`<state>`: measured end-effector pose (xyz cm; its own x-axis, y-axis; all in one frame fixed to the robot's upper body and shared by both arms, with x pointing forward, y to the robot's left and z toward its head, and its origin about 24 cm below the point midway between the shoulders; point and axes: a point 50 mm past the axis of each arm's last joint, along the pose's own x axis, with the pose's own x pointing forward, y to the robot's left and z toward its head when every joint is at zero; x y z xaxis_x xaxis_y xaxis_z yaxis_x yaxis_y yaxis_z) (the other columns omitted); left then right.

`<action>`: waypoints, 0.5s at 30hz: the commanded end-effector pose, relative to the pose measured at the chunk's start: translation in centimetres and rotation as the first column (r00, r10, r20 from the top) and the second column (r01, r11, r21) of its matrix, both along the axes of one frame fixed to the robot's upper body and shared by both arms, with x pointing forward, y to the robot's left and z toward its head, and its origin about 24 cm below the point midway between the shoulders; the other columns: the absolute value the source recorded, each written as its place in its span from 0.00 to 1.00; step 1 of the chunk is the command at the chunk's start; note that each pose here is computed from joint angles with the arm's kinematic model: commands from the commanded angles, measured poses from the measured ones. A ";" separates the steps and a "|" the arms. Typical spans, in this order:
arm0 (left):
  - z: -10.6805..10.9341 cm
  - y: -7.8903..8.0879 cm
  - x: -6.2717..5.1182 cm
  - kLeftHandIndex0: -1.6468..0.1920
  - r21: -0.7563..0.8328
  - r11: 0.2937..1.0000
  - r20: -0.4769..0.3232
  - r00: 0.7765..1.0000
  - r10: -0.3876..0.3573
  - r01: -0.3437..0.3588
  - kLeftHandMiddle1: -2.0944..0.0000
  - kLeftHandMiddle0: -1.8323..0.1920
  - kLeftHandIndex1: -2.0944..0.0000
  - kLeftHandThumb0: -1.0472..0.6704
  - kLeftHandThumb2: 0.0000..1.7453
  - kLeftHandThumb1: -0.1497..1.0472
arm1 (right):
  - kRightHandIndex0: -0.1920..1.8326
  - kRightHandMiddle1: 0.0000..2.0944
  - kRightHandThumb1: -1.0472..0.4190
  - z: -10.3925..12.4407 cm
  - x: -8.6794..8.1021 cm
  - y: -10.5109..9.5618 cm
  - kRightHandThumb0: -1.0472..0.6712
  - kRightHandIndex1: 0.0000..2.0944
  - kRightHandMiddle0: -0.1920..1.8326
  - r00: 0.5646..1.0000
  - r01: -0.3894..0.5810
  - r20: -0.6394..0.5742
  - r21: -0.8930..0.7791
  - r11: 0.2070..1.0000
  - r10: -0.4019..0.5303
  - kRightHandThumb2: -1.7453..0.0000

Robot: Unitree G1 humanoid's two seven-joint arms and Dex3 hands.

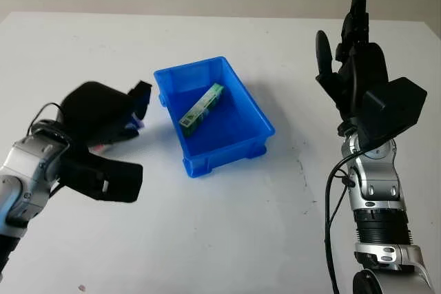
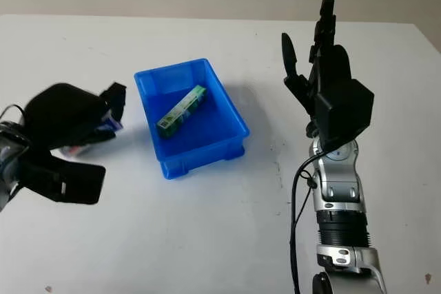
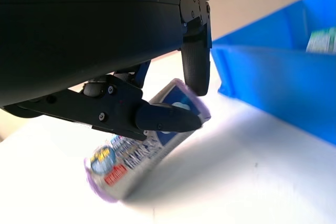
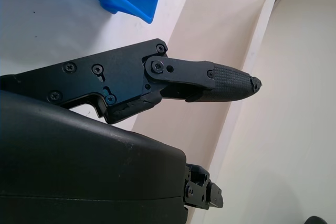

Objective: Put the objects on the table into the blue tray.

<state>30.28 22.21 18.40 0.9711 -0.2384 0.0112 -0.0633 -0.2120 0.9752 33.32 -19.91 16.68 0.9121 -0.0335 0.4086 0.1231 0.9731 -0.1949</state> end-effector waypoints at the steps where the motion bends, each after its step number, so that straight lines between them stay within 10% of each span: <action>1: 1.1 0.1 0.3 0.97 -0.033 0.999 0.067 0.998 -0.010 0.012 0.00 0.77 0.00 0.57 0.14 1.00 | 0.00 0.00 0.00 0.4 0.0 -0.4 0.21 0.00 0.00 1.000 0.003 0.013 -0.011 1.000 -0.003 0.72; 15: 3.8 -0.2 1.1 1.00 -0.118 0.992 0.171 0.985 -0.028 0.049 0.00 0.84 0.00 0.58 0.09 1.00 | 0.00 0.00 0.00 0.3 0.1 -0.1 0.21 0.00 0.00 1.000 -0.012 0.004 -0.016 1.000 0.012 0.71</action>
